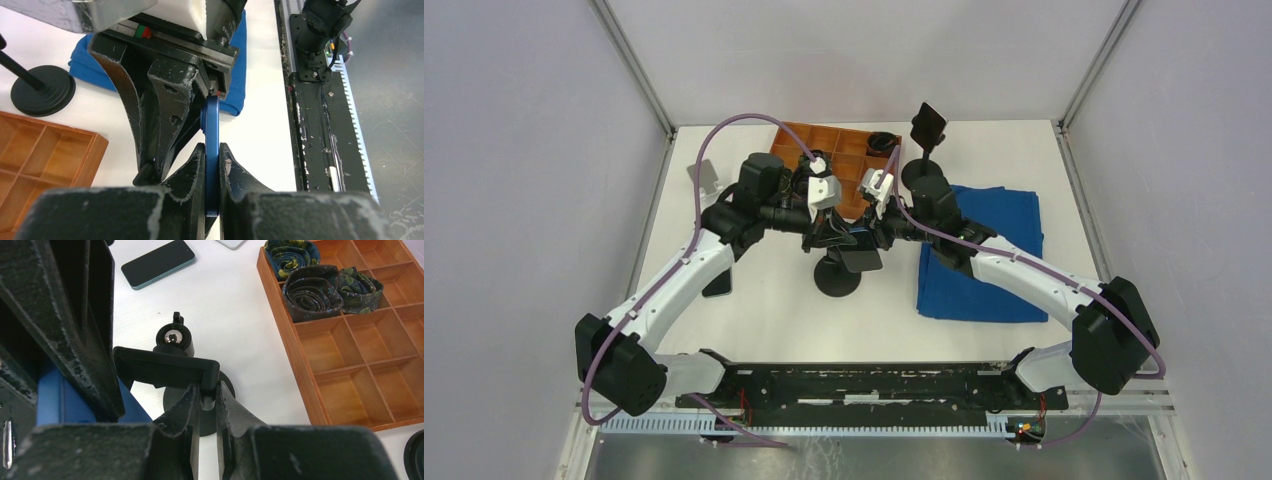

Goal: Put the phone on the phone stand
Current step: Install the phone on the phone stand.

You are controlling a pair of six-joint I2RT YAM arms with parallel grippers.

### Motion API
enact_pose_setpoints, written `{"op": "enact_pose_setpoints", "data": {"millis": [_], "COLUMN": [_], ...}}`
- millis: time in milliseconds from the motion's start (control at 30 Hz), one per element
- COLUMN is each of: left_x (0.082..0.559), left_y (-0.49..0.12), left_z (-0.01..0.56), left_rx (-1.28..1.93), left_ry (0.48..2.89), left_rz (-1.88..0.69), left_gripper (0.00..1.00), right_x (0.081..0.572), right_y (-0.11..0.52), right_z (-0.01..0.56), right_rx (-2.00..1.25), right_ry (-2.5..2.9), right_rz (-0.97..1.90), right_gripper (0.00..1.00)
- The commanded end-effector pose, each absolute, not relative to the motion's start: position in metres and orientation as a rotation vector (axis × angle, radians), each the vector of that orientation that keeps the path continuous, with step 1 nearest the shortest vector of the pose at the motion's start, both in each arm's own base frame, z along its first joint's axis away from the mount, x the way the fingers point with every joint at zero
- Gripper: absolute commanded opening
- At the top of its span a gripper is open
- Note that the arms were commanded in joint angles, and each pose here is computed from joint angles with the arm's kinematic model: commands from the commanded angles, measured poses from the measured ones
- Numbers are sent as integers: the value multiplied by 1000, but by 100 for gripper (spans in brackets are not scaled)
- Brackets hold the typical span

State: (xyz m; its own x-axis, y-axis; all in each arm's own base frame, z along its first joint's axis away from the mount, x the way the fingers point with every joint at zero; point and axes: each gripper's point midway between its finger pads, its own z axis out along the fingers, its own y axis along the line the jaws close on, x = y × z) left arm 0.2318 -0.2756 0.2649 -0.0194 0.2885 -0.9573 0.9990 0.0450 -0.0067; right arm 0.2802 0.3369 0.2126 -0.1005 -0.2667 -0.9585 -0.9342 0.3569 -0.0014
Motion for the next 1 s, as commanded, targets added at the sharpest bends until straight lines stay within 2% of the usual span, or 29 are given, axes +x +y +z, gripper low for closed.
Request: {"op": "enact_pose_setpoints", "data": {"millis": [0,500,967], "left_x": [251,270,293], "left_y": [-289,-288,-263], "left_z": [294,290,290], "left_rx": [1375,1353,1308], "left_ry": [1275,1289,1334], "left_rz": [-973,-869,-722], "left_gripper": [2,2,2], "right_x": [248,244,245], "right_y": [353,356,355], "right_z": [220,216,217], "right_rx": [-1163,-1175,-1182], "right_ry": [1564,1566,1560], "right_rz": [973,987,965], "right_gripper": [0,0,0]}}
